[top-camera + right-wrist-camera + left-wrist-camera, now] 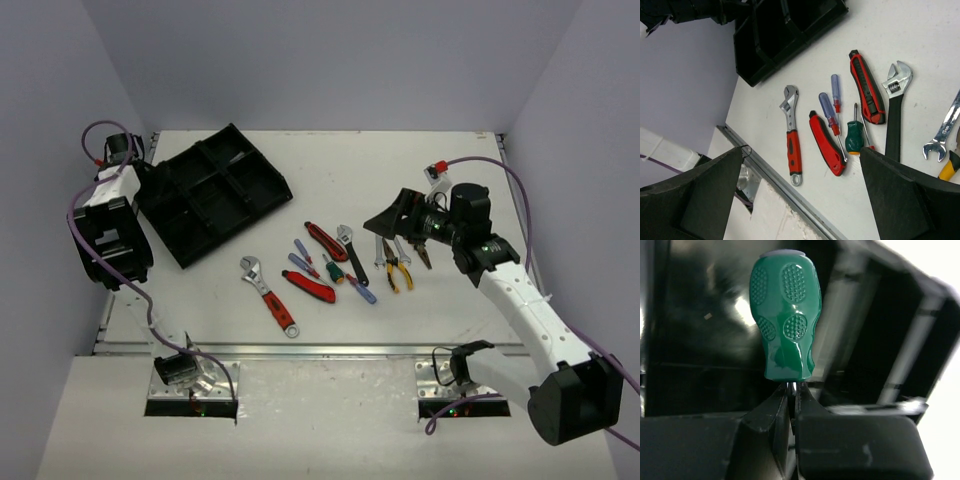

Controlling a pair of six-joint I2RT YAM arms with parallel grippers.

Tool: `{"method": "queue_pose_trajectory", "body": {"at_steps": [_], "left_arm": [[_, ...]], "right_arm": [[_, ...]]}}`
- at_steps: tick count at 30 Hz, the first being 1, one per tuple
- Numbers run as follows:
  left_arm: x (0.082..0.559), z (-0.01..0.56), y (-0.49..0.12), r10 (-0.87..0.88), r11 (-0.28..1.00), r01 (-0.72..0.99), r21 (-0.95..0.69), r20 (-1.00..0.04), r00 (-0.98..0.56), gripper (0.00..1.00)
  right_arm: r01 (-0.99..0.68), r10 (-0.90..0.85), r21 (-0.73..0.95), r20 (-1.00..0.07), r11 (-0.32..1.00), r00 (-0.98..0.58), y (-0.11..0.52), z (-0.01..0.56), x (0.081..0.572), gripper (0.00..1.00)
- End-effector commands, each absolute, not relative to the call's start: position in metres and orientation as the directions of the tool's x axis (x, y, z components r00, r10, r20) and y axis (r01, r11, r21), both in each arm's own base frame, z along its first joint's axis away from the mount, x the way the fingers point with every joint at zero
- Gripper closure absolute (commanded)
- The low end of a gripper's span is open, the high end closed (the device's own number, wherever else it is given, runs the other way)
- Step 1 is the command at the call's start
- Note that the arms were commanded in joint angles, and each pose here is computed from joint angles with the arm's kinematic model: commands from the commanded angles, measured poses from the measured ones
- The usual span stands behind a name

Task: Sort the tools into containers

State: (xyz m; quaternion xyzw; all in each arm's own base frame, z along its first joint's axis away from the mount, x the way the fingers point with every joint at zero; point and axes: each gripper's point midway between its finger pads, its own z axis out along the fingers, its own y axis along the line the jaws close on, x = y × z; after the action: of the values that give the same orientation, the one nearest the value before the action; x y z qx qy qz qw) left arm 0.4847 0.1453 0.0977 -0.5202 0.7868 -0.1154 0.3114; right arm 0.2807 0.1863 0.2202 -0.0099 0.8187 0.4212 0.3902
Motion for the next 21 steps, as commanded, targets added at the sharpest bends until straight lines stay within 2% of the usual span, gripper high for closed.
{"method": "queue_pose_trajectory", "body": {"at_steps": [1,8,9,10,11,14,21], "left_arm": [[0.49,0.106,0.139,-0.898,0.423,-0.733,-0.533,-0.35,-0.265,1.0],[0.489,0.083,0.136,-0.908,0.415,-0.739,-0.531,-0.299,-0.294,1.0],[0.488,0.081,0.137,-0.91,0.409,-0.743,-0.529,-0.293,-0.293,0.96],[0.486,0.079,0.137,-0.913,0.404,-0.746,-0.529,-0.284,-0.293,0.84],[0.486,0.082,0.137,-0.913,0.405,-0.741,-0.536,-0.288,-0.291,0.62],[0.487,0.093,0.135,-0.909,0.413,-0.72,-0.558,-0.299,-0.29,0.5],[0.49,0.147,0.137,-0.893,0.441,-0.658,-0.61,-0.372,-0.253,0.37]], "right_arm": [[-0.404,0.302,0.663,-0.688,0.63,-0.66,0.188,0.229,0.286,0.01],[-0.414,0.305,0.663,-0.694,0.624,-0.652,0.188,0.23,0.284,0.01],[-0.414,0.305,0.663,-0.694,0.624,-0.652,0.188,0.23,0.284,0.01],[-0.414,0.306,0.662,-0.695,0.625,-0.651,0.188,0.23,0.284,0.01],[-0.411,0.307,0.662,-0.695,0.627,-0.651,0.188,0.229,0.284,0.01],[-0.411,0.309,0.659,-0.698,0.63,-0.646,0.187,0.23,0.285,0.01],[-0.406,0.313,0.673,-0.684,0.618,-0.658,0.19,0.228,0.289,0.01]]}}
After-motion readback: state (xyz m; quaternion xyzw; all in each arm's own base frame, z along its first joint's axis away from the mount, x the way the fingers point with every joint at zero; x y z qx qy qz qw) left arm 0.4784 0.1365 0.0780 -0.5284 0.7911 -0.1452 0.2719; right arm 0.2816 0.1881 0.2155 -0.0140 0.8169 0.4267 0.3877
